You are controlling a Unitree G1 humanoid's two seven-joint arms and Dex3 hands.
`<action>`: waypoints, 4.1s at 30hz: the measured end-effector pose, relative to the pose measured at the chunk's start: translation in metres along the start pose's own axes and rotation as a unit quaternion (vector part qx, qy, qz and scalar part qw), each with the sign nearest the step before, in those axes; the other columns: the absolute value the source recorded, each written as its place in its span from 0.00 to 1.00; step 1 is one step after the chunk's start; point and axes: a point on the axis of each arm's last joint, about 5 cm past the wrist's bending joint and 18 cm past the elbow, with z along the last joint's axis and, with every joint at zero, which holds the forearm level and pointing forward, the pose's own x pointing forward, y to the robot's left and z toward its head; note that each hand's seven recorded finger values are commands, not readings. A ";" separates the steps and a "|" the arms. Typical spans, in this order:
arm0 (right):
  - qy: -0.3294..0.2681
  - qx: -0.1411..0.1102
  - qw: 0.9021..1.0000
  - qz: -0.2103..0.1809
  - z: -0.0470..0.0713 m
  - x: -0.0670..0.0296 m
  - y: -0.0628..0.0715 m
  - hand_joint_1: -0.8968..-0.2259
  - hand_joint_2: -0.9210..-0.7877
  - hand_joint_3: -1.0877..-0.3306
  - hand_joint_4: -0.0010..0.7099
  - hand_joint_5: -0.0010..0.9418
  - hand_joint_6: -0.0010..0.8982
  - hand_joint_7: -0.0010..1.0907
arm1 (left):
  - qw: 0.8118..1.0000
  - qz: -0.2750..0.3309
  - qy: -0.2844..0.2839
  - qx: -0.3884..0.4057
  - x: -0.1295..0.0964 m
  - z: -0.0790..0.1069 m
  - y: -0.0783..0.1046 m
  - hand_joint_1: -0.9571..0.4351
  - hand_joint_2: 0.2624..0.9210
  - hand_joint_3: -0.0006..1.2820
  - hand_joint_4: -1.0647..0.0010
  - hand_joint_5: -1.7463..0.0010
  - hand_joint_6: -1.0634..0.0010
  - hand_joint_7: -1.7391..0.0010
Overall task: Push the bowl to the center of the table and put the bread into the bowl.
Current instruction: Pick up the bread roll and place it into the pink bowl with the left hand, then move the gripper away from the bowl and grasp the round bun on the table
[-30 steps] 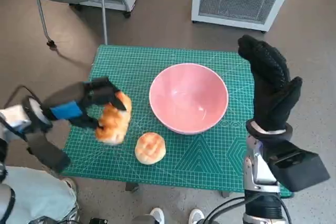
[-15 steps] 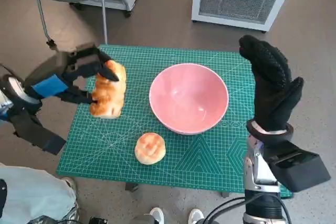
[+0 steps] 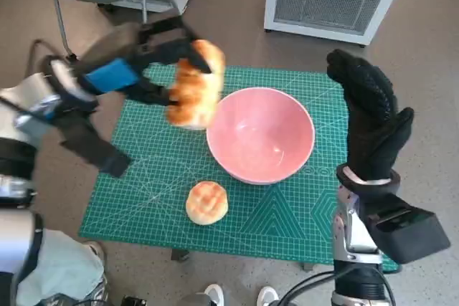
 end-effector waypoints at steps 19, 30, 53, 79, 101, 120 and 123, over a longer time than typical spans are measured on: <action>-0.003 -0.010 1.000 0.002 0.004 -0.0052 -0.005 0.53 0.00 0.39 0.44 0.03 0.00 0.63 | 0.991 -0.125 -0.028 -0.037 0.047 0.041 -0.064 0.69 1.00 0.08 0.39 0.38 0.43 0.25; -0.002 -0.018 1.000 0.000 0.006 -0.0087 -0.009 0.53 0.00 0.38 0.44 0.03 0.00 0.61 | 0.982 -0.185 -0.014 -0.037 0.046 0.043 -0.072 0.69 1.00 0.09 0.40 0.36 0.47 0.24; 0.003 -0.015 1.000 -0.001 0.006 -0.0083 -0.007 0.53 0.00 0.38 0.44 0.02 0.00 0.60 | 0.945 -0.272 0.076 -0.163 0.043 0.034 -0.055 0.50 0.94 0.01 0.93 1.00 0.87 0.91; 0.004 -0.011 1.000 0.001 0.005 -0.0082 -0.004 0.53 0.00 0.37 0.43 0.02 0.00 0.60 | 0.965 -0.104 0.115 -0.211 -0.088 0.035 0.003 0.45 0.95 0.00 0.73 0.99 0.68 0.93; 0.016 -0.001 1.000 0.003 0.004 -0.0047 -0.001 0.52 0.00 0.39 0.44 0.02 0.00 0.66 | 0.957 -0.223 0.013 -0.185 -0.123 0.042 -0.009 0.48 0.91 0.01 0.62 0.99 0.58 0.96; 0.013 -0.002 1.000 0.008 0.006 -0.0037 -0.004 0.53 0.00 0.39 0.44 0.02 0.00 0.66 | 0.942 -0.278 -0.002 -0.186 -0.118 0.057 -0.053 0.43 0.93 0.00 0.61 1.00 0.59 0.98; 0.012 -0.004 1.000 0.009 0.006 -0.0036 -0.004 0.53 0.00 0.39 0.44 0.02 0.00 0.66 | 0.941 -0.282 -0.003 -0.188 -0.117 0.059 -0.059 0.43 0.93 0.00 0.62 1.00 0.59 0.98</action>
